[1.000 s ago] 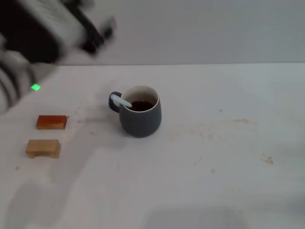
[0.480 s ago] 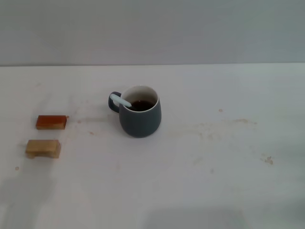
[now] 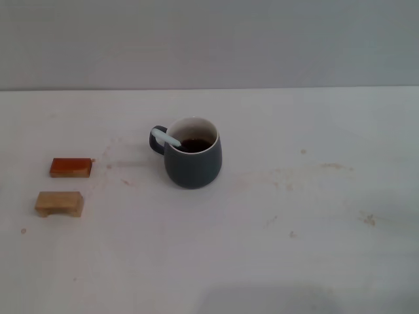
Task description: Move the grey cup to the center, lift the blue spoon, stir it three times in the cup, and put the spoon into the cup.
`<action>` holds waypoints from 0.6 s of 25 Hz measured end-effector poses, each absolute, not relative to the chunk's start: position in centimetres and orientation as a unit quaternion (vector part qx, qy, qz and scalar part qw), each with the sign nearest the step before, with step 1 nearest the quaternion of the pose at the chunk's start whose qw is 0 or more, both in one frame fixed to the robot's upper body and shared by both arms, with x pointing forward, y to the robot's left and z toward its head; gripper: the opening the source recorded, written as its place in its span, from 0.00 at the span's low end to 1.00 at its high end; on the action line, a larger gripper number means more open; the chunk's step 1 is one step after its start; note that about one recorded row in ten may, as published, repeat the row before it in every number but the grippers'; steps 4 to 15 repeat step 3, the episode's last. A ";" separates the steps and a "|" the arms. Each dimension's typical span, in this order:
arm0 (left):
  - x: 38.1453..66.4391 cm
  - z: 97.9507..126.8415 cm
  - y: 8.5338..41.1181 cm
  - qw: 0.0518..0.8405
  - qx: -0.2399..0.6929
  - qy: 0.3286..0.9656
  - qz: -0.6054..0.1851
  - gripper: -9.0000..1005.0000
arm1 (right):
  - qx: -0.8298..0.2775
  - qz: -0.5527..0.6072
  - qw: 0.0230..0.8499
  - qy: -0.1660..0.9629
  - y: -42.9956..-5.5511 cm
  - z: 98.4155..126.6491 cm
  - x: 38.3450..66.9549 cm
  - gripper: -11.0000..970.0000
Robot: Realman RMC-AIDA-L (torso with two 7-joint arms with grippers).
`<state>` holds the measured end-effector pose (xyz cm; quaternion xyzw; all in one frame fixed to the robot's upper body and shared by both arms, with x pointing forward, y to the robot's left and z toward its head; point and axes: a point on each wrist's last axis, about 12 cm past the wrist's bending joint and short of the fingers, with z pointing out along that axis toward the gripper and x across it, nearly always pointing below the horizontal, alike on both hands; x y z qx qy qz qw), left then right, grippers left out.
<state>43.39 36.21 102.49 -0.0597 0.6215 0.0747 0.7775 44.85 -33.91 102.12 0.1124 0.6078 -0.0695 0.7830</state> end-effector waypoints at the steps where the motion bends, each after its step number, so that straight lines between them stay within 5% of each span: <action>1: 43.2 102.2 36.5 0.773 -0.063 0.627 0.074 0.59 | 0.111 -0.069 0.785 0.606 -33.9 102.2 44.8 0.01; 15: 42.9 101.9 36.7 0.769 -0.059 0.632 0.074 0.59 | 0.108 -0.068 0.786 0.604 -33.8 102.2 44.8 0.01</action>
